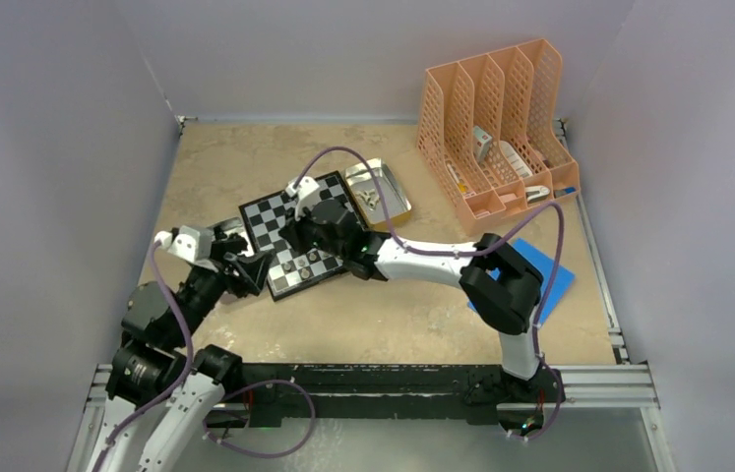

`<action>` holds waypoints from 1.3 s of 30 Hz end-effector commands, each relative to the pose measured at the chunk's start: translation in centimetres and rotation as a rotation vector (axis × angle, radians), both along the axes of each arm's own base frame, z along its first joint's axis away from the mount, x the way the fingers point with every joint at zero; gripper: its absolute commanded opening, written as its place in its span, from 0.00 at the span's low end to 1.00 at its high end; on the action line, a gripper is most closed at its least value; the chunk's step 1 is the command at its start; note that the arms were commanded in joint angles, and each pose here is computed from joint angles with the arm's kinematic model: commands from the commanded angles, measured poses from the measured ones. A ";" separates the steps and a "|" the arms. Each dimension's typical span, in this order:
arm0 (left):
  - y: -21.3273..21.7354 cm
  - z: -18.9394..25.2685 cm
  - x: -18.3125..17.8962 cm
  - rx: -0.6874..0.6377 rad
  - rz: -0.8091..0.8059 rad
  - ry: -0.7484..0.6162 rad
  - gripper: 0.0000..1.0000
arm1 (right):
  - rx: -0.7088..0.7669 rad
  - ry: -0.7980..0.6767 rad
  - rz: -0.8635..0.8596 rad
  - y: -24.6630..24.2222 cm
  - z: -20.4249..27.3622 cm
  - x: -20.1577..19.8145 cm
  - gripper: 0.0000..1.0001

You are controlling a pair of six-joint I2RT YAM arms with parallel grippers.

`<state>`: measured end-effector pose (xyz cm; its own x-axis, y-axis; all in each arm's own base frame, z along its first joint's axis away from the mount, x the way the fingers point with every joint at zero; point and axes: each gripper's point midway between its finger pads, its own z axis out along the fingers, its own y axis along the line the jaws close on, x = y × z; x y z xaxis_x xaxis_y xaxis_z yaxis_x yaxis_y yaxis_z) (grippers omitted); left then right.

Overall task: Set up the chess pieces on the board
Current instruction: Place the chess piece on the chessboard.

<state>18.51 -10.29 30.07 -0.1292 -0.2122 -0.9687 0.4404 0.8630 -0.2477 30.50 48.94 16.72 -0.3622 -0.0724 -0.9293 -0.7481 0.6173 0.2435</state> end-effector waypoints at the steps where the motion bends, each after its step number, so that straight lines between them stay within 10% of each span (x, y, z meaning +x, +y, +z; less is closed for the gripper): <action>1: 1.2 2.6 -0.7 -0.034 0.045 -0.135 0.66 | 0.060 -0.014 0.050 3.2 1.0 -1.0 0.11; 39: 3.4 3.7 -1.9 -0.072 0.139 -0.204 0.66 | -0.110 0.007 0.063 6.8 -7.9 -2.9 0.13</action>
<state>16.86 -7.43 32.57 0.0482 -0.2733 -0.9607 0.3753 0.8963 -0.2361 26.97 54.49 6.18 -0.4028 -0.2431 -0.8824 -0.7828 0.5912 0.1944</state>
